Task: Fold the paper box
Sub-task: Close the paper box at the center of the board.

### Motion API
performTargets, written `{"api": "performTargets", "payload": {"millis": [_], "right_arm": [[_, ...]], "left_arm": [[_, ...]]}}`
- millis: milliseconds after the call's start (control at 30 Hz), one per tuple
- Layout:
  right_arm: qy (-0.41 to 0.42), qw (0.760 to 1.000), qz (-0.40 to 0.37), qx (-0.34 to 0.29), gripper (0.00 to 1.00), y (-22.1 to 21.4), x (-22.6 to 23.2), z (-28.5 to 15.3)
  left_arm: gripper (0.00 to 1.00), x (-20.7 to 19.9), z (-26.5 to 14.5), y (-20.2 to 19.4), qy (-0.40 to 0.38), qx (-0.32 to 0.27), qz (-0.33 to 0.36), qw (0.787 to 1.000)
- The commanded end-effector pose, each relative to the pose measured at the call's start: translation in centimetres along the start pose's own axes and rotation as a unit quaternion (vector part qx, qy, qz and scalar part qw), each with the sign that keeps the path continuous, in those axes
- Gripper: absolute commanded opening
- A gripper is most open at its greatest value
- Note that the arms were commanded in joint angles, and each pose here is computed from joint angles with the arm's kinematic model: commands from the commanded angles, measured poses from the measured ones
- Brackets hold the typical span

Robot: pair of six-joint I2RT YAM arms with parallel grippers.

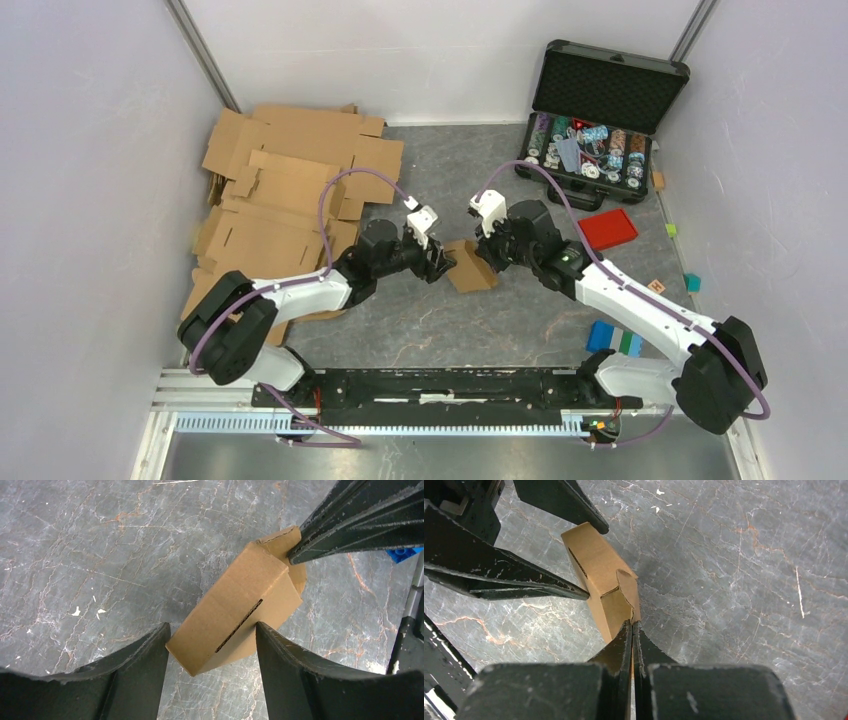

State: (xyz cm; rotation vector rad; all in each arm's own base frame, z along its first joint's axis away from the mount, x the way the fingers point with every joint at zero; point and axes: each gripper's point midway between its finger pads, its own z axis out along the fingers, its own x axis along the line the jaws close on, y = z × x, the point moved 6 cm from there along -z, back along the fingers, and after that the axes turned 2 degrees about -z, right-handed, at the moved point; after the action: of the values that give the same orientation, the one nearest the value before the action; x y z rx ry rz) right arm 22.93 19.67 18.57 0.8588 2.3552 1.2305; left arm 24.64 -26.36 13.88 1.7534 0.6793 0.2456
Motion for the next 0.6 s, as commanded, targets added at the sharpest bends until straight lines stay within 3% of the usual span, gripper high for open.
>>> {"api": "performTargets", "payload": {"millis": [0, 167, 433, 500, 567], "right_arm": [[-0.002, 0.999, 0.044, -0.016, 0.00, 1.3, 0.4, -0.1], [-0.026, 0.999, 0.046, -0.010, 0.00, 1.1, -0.1, -0.1], [-0.030, 0.998, 0.050, -0.010, 0.00, 1.3, -0.1, 0.0], [-0.030, 0.998, 0.050, -0.013, 0.00, 1.4, 0.0, 0.0], [-0.030, 0.998, 0.049, -0.014, 0.00, 1.3, 0.1, 0.0]], "left_arm": [[0.71, 0.3, 0.2, 3.0, 0.028, -0.048, -0.033, 0.998], [0.75, -0.4, -1.0, 4.6, 0.024, -0.063, -0.052, 0.996], [0.74, -1.8, -1.9, 8.7, 0.006, -0.097, -0.116, 0.988], [0.67, -1.9, -1.8, 9.5, 0.008, -0.106, -0.138, 0.985], [0.54, -1.7, -1.5, 10.1, 0.020, -0.110, -0.164, 0.980]]}}
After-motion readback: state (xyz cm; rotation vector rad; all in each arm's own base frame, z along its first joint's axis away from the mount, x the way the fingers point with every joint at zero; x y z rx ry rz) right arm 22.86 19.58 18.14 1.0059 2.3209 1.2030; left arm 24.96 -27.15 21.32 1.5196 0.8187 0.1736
